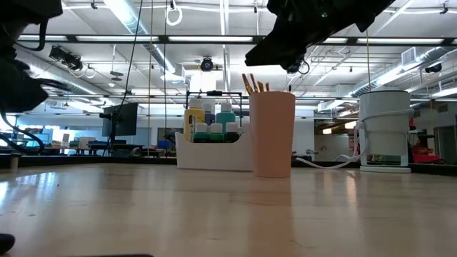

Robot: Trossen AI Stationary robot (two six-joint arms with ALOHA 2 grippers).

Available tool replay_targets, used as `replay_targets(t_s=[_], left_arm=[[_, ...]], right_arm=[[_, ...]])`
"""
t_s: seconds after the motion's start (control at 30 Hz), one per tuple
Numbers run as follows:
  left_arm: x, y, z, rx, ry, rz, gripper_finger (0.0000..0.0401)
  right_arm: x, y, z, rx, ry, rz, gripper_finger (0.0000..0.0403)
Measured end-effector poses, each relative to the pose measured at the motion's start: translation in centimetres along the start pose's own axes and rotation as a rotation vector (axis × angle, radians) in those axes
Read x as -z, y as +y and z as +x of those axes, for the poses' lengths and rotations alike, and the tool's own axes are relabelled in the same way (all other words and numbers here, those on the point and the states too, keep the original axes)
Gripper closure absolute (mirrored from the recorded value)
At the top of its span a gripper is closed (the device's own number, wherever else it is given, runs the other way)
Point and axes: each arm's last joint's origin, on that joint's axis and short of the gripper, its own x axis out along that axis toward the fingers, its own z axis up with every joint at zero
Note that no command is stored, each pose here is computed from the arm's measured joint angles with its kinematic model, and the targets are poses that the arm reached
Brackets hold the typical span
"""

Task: Pick & Place Paint Supplies
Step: Put the black paint brush into the orange cup

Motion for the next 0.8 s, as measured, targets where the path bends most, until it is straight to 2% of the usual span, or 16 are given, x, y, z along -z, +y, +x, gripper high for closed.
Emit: replay_targets(t_s=[0.07,0.27,0.6,0.8], left_arm=[[0.0,0.0,0.3,-0.031,0.023,-0.027,0.0279],[0.1,0.1,1.1,-0.078,-0.041,-0.035,0.0286],[1.5,1.5,2.6,-0.153,0.000,-0.032,0.0286],[2.3,1.8,3.2,-0.147,0.019,-0.032,0.0286]], right_arm=[[0.0,0.0,0.0,-0.003,0.000,0.000,0.0267],[0.0,0.0,0.0,-0.008,-0.001,0.001,0.0268],[0.0,0.0,0.0,-0.009,-0.002,0.002,0.0268],[-0.1,0.0,0.0,-0.008,-0.008,-0.020,0.0268]])
